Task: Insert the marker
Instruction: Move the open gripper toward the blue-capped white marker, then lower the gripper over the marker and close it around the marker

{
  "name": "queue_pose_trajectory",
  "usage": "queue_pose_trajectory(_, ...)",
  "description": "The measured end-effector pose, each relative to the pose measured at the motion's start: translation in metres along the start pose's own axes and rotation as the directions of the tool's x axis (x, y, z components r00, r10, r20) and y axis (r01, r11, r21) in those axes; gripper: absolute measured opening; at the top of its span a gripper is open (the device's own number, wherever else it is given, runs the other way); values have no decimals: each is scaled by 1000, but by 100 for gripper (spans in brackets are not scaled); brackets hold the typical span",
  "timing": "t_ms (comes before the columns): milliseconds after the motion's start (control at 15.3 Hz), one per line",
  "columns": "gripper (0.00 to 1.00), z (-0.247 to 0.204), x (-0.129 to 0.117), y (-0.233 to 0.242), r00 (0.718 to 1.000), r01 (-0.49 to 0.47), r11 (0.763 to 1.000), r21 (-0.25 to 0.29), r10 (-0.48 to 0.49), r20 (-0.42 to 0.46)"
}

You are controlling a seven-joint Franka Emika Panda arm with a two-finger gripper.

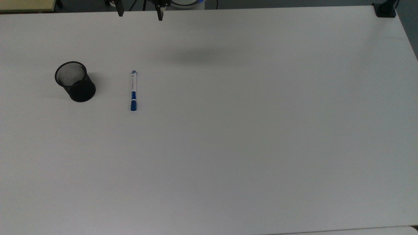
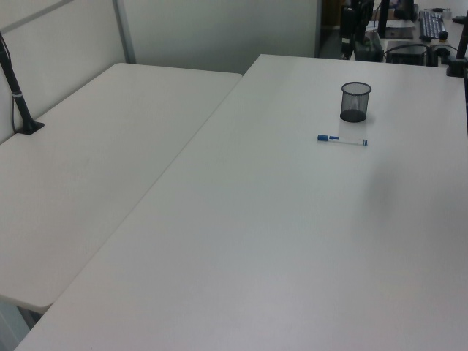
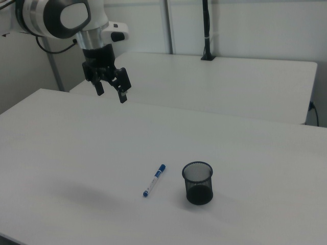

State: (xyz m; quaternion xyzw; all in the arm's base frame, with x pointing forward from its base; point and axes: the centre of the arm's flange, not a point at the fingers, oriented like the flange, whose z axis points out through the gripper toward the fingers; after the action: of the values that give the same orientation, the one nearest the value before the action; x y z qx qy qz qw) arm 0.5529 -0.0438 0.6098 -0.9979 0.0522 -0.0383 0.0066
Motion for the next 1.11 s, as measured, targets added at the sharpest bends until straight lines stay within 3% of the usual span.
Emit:
queue_pose_trajectory(393, 100, 2, 0, 18, 981, 196, 981, -5, -196, 5)
queue_pose_trajectory(524, 100, 12, 2, 26, 974, 223, 974, -44, -222, 33)
queue_pose_trajectory(720, 100, 38, 19, 34, 972, 236, 965, -111, -233, 42)
queue_pose_trajectory(1113, 100, 110, 46, 62, 991, 133, 983, -124, -133, 12)
